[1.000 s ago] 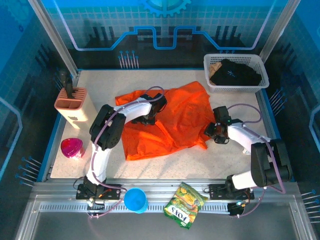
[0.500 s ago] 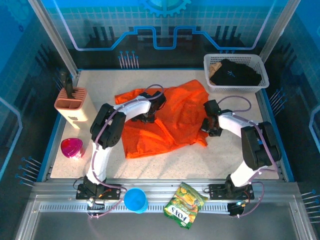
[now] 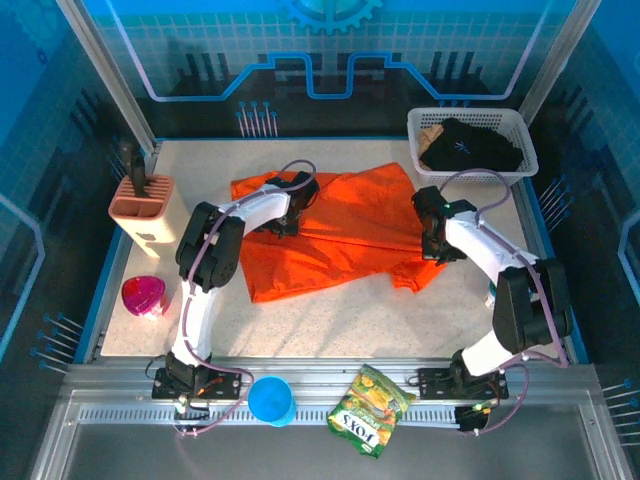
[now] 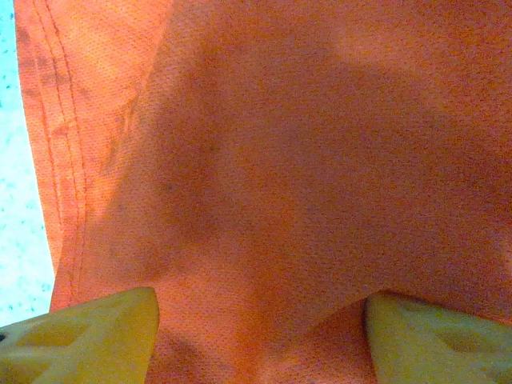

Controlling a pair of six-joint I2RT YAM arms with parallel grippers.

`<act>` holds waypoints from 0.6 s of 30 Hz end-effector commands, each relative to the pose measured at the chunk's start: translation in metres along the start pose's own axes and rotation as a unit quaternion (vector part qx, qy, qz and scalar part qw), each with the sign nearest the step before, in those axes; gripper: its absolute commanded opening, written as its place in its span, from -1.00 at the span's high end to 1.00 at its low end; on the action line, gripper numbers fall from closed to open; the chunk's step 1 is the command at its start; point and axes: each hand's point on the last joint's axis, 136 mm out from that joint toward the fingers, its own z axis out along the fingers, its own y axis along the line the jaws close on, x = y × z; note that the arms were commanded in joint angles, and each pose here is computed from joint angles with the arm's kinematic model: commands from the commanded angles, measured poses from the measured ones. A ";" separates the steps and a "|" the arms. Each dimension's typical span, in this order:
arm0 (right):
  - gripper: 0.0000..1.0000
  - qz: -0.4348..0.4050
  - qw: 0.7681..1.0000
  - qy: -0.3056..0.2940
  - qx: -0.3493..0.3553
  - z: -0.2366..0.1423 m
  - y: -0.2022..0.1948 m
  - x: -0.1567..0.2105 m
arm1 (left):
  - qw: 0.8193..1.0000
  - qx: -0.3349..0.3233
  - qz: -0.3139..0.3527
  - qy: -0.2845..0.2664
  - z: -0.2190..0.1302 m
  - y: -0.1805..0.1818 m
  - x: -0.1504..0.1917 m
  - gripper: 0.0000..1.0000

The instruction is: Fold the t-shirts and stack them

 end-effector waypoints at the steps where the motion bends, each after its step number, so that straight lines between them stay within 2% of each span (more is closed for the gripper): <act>1: 1.00 -0.063 0.993 0.033 0.089 0.006 -0.026 0.004 | 0.999 -0.012 0.033 0.011 0.012 0.001 0.011 -0.38; 6: 1.00 -0.107 0.980 0.019 0.168 0.006 -0.030 -0.032 | 0.998 -0.023 0.059 -0.003 0.008 0.000 0.015 -0.38; 7: 0.94 -0.114 0.976 0.010 0.186 0.004 -0.031 -0.041 | 0.998 -0.024 0.062 -0.006 0.007 0.000 0.015 -0.39; 10: 0.16 -0.119 0.971 -0.014 0.205 0.002 -0.026 -0.061 | 0.997 -0.029 0.070 -0.012 0.007 0.001 0.018 -0.39; 11: -0.02 -0.117 0.973 -0.015 0.197 0.001 -0.022 -0.063 | 0.997 -0.031 0.073 -0.014 0.007 0.001 0.019 -0.40; 14: -0.26 -0.094 0.985 -0.014 0.147 -0.006 -0.008 -0.055 | 0.996 -0.033 0.075 -0.022 0.002 0.002 0.019 -0.41; 18: -0.29 -0.033 0.999 -0.002 0.008 -0.015 0.020 -0.019 | 0.996 -0.013 0.071 -0.044 -0.024 0.000 0.012 -0.51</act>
